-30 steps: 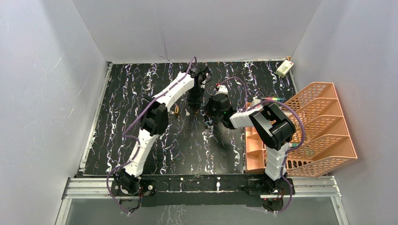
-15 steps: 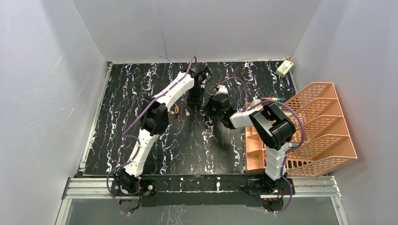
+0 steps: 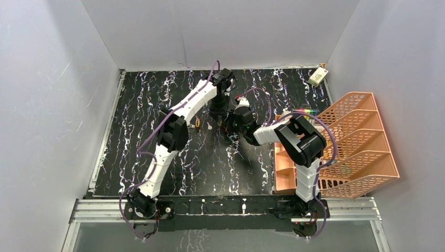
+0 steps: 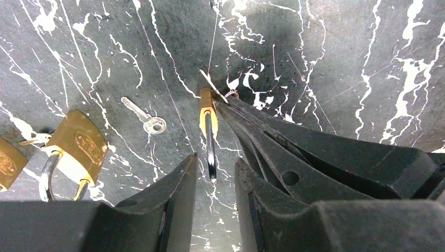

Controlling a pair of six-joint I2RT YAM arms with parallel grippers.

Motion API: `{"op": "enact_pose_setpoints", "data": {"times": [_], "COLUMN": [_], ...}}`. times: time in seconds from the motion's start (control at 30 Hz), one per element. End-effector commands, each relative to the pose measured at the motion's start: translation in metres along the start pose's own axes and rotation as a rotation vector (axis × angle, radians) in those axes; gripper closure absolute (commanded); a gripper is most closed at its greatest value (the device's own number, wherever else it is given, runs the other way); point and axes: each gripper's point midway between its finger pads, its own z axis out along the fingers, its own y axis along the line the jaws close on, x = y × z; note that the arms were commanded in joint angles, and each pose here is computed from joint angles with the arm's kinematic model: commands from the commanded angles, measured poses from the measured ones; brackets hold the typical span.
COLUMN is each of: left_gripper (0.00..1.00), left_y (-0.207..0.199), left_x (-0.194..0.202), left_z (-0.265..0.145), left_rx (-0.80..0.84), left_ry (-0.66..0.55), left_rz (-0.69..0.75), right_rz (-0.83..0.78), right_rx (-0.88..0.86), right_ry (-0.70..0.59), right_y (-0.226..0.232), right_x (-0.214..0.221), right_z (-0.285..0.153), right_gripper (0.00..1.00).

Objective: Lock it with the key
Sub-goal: Place the lock at the center of the board.

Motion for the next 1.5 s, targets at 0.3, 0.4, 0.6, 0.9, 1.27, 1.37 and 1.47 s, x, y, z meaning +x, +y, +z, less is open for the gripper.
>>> {"op": "enact_pose_setpoints", "data": {"times": [0.3, 0.4, 0.6, 0.9, 1.27, 1.37, 1.47], "left_gripper": [0.66, 0.66, 0.66, 0.66, 0.65, 0.65, 0.65], "left_y": [0.023, 0.030, 0.037, 0.038, 0.036, 0.035, 0.034], "left_x": [-0.022, -0.025, -0.032, -0.036, -0.038, -0.038, -0.038], "left_z": [-0.049, -0.052, -0.066, -0.082, -0.091, -0.092, -0.092], "left_rx": [-0.050, -0.065, -0.068, -0.054, -0.033, -0.027, -0.021], "left_ry": [-0.138, -0.150, -0.200, -0.253, -0.276, -0.275, -0.276], "left_rz": [-0.048, -0.055, -0.068, -0.069, -0.069, -0.069, -0.070], "right_rz": [0.000, -0.001, 0.010, 0.028, 0.040, 0.043, 0.042], "right_rx": [-0.039, -0.030, 0.017, 0.041, 0.015, 0.006, 0.000], "right_ry": [-0.009, -0.010, -0.028, -0.038, -0.019, -0.009, -0.003], "right_y": [0.013, 0.011, -0.001, -0.010, -0.006, -0.005, -0.003], "right_x": [-0.006, -0.005, -0.005, -0.006, -0.002, 0.001, 0.003], "right_z": [0.015, 0.014, 0.007, 0.001, 0.000, 0.000, -0.002], "right_gripper": [1.00, 1.00, 1.00, 1.00, 1.00, 1.00, 1.00]}}
